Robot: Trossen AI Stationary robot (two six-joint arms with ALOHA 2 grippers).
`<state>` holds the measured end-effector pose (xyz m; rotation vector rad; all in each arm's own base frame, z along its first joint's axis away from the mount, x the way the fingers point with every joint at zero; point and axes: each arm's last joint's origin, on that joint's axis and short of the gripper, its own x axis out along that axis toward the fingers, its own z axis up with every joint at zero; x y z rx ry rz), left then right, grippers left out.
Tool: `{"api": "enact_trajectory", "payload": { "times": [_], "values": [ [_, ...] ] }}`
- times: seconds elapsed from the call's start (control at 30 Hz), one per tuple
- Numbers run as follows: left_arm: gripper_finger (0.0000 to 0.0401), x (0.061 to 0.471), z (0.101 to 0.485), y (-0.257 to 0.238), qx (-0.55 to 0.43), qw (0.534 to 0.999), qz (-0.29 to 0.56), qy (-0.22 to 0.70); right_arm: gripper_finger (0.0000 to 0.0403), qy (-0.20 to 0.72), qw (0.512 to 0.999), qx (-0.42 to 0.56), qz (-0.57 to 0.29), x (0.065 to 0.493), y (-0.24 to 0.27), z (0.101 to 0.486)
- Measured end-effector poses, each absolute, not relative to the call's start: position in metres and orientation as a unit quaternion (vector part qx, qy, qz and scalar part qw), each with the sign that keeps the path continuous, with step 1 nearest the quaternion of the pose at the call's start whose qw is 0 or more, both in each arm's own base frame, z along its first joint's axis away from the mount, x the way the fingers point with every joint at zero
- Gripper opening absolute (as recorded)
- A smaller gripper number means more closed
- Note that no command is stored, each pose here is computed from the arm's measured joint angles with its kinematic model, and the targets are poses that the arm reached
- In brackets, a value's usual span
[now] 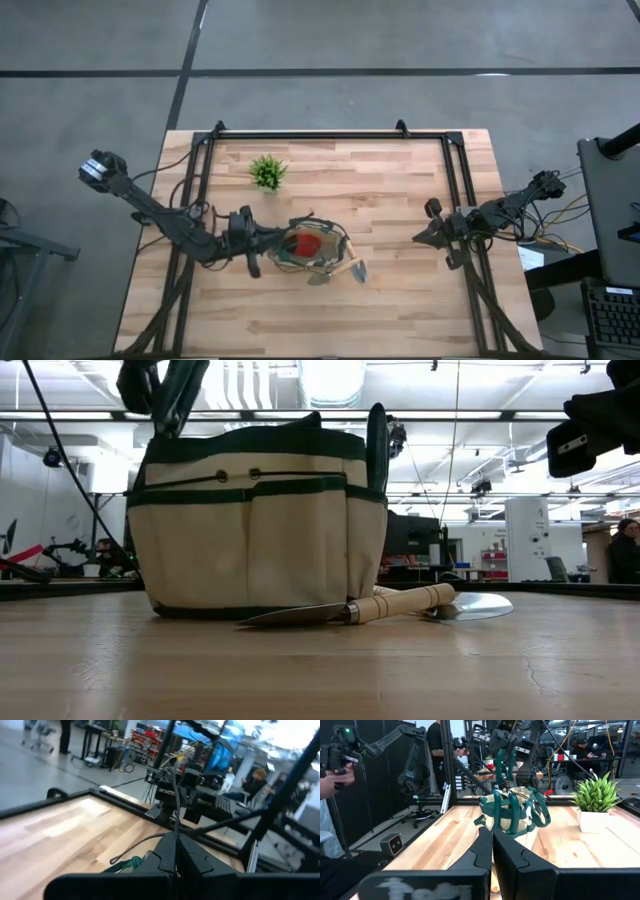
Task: Pick & Place Garden tools in Gardening bag
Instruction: Put the green shear scissors into the gardening bag
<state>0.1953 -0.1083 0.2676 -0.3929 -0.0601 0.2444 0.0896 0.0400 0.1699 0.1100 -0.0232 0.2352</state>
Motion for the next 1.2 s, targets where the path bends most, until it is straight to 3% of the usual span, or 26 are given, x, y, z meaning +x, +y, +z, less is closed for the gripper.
{"api": "enact_trajectory", "payload": {
  "times": [0.67,1.2],
  "values": [
    [0.0007,0.195,0.257,-0.114,-0.045,0.987,0.154,-0.031,0.0008,-0.012,0.992,0.055,0.117,0.09,0.04,0.17],
    [0.0012,0.172,0.247,-0.122,-0.029,0.996,0.065,-0.045,0.0008,-0.012,0.992,0.055,0.117,0.09,0.04,0.17]
  ]
}}
